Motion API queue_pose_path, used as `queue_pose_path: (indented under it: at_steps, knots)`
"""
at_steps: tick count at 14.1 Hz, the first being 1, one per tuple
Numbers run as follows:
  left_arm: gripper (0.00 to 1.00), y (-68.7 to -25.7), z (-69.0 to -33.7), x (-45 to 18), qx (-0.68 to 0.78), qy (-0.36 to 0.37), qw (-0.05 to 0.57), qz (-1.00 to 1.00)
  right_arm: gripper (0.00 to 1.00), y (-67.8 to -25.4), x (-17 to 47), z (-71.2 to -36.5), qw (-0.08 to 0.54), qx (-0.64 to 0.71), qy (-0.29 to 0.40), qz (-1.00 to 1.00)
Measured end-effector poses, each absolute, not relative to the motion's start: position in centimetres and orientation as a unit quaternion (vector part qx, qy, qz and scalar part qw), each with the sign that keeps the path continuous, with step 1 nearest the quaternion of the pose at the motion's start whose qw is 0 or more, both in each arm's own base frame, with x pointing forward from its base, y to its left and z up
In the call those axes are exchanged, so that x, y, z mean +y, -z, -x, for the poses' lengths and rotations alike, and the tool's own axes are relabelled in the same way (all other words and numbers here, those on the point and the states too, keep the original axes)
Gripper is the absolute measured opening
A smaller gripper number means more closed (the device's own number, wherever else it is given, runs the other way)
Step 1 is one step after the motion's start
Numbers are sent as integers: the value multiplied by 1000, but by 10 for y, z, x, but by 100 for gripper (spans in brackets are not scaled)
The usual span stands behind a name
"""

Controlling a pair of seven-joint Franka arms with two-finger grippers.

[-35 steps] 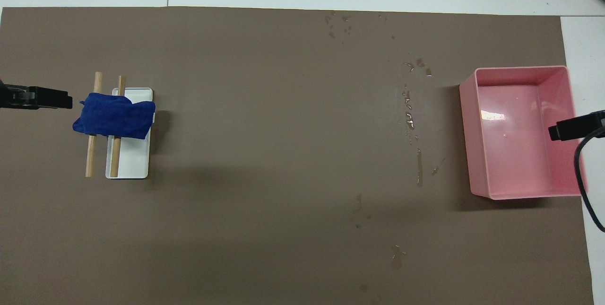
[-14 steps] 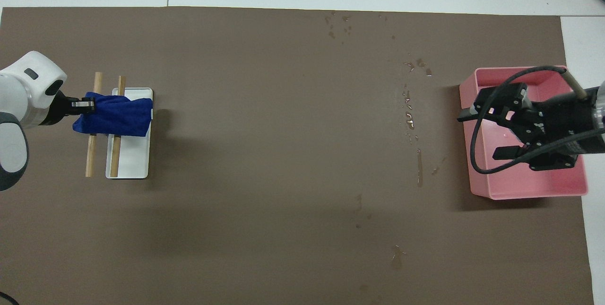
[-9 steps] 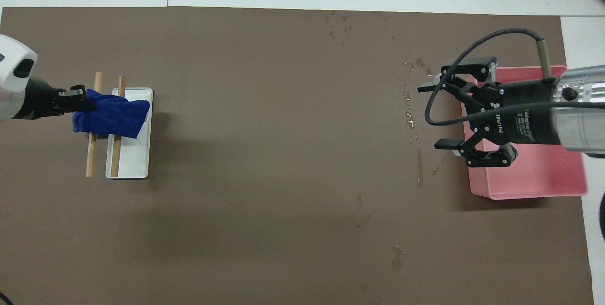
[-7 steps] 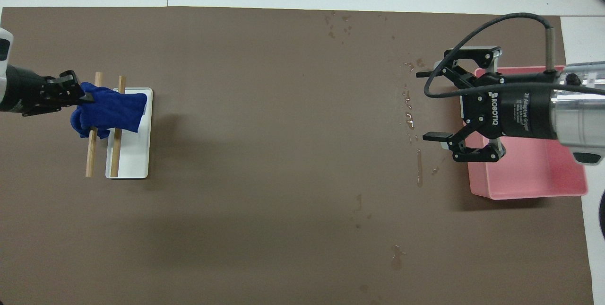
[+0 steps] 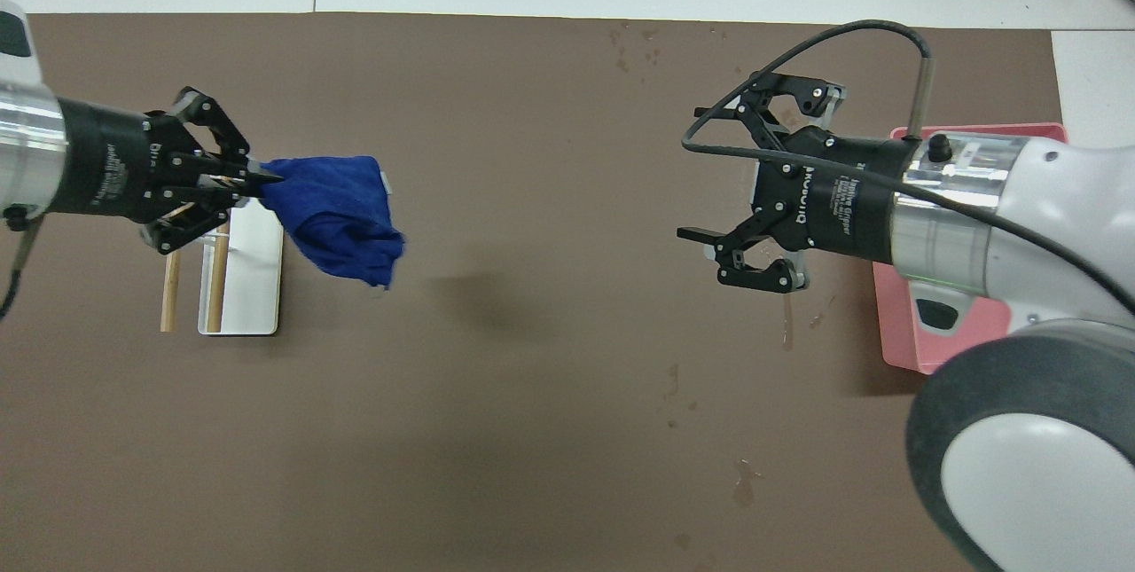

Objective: Wipe water with towel using both arms
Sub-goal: 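Lift the blue cloth with the left gripper while the right gripper approaches, then grasp the blue cloth with the right gripper from the left gripper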

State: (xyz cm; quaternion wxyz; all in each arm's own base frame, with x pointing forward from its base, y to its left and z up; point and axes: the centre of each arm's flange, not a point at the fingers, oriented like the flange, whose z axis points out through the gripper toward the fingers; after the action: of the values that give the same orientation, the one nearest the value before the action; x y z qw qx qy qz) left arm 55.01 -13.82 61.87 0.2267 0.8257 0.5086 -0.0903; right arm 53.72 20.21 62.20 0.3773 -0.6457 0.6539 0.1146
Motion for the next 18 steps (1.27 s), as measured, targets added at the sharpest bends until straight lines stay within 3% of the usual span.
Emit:
queue_pose_path:
  at_steps: [3,6,12,18]
  knots:
    - [9,-630,-540,-181,627,181,255,-713,100,-605,205,-552,390,669,-110,623]
    - [9,-638,-538,-203,682,227,276,-638,100,-589,231,-558,410,670,-105,610]
    - [9,-635,-530,-261,723,223,318,-572,100,-582,286,-542,415,656,-114,620]
    - [9,-636,-518,-287,722,233,317,-570,100,-583,291,-539,417,653,-113,622]
